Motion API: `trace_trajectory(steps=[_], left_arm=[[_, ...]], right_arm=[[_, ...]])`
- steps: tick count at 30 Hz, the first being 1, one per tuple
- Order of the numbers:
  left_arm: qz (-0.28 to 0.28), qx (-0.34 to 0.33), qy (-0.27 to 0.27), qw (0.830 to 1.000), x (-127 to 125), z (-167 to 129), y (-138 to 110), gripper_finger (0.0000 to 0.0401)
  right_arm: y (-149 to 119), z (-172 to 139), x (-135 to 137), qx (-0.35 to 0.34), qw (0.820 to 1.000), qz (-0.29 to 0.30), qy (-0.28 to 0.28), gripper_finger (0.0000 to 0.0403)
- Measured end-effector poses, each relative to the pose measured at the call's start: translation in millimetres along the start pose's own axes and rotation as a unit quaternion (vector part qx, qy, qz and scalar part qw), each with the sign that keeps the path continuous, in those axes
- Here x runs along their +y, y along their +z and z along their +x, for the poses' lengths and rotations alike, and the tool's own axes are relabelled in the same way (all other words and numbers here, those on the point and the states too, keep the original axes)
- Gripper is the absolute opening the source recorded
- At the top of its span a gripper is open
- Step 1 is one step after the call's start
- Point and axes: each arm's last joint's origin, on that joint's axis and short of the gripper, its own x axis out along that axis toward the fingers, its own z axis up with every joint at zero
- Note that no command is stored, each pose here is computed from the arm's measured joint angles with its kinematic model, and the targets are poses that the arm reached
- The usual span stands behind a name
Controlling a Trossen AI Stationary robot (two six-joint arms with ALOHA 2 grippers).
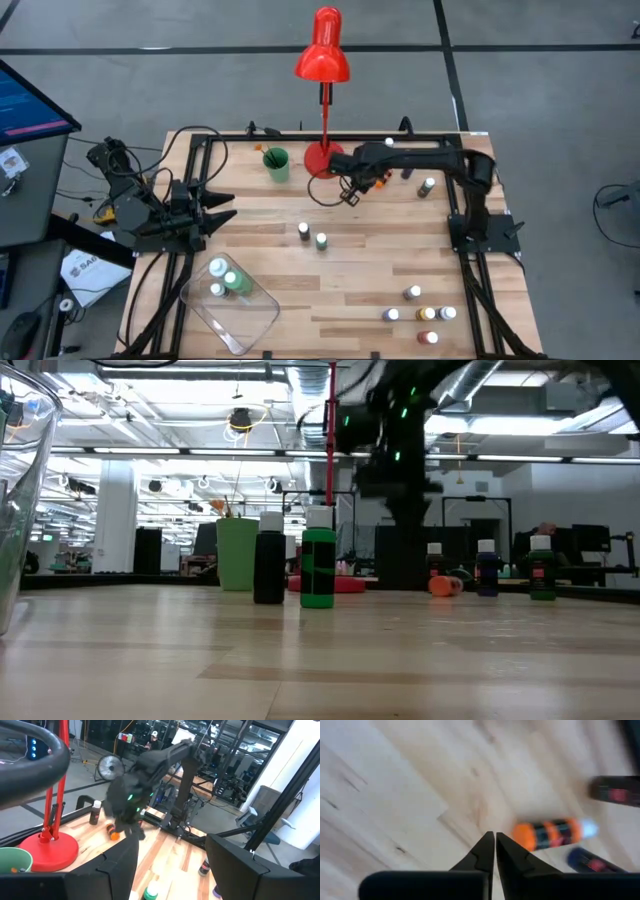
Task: Pick & Place Paint Supplies
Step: Move the orange coloring bottle to the center of the table
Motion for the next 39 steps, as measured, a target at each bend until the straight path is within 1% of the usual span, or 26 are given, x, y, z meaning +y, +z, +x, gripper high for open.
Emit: trace_trajectory(steps=[3,5,7,10,12,14,16,19,21,23,26,28,30,33,36,39], left_arm=[[0.001,0.0,0.0,1.0,0,0,0,0.0222],[0.001,0.0,0.0,1.0,0,0,0,0.0222],[0.001,0.0,0.0,1.0,0,0,0,0.0222],[0.002,0.0,0.0,1.0,0,0,0,0.0222],[0.002,0.0,0.0,1.0,0,0,0,0.0222],[0.003,0.0,0.0,1.0,0,0,0,0.0222],[0.003,0.0,0.0,1.0,0,0,0,0.0222],[0.003,0.0,0.0,1.0,0,0,0,0.0222],[0.003,0.0,0.0,1.0,0,0,0,0.0222],[0.003,0.0,0.0,1.0,0,0,0,0.0222],[0.003,0.0,0.0,1.0,0,0,0,0.0222],[0.002,0.0,-0.001,1.0,0,0,0,0.0222],[0.0,0.001,-0.002,1.0,0,0,0,0.0222],[0.0,0.002,-0.004,1.0,0,0,0,0.0222],[0.0,0.002,-0.004,1.0,0,0,0,0.0222],[0.0,0.002,-0.004,1.0,0,0,0,0.0222]], right_arm=[[-7,-19,-16,-0.019,0.998,0.047,-0.026,0.0017],[-13,-23,-28,-0.016,0.995,0.092,-0.04,0.0036],[-24,-23,-39,0.003,0.989,0.139,-0.051,0.0062],[-43,-16,-50,0.026,0.975,0.214,-0.061,0.0112],[-53,-11,-55,0.037,0.965,0.254,-0.055,0.0148],[-61,-5,-58,0.043,0.959,0.276,-0.046,0.0184],[-64,1,-58,0.029,0.955,0.294,-0.033,0.0218],[-66,13,-58,0.038,0.951,0.306,-0.026,0.0252],[-69,20,-59,0.049,0.949,0.312,-0.023,0.0258],[-70,29,-58,0.058,0.948,0.31,-0.032,0.0259],[-73,40,-60,0.073,0.95,0.3,-0.043,0.0259],[-71,51,-60,0.073,0.95,0.301,-0.034,0.0259],[-74,60,-60,0.093,0.951,0.291,-0.045,0.0258],[-68,71,-58,0.088,0.956,0.279,-0.039,0.0258],[-65,85,-58,0.105,0.956,0.271,-0.032,0.0256],[-63,93,-58,0.128,0.958,0.257,-0.014,0.0239]])
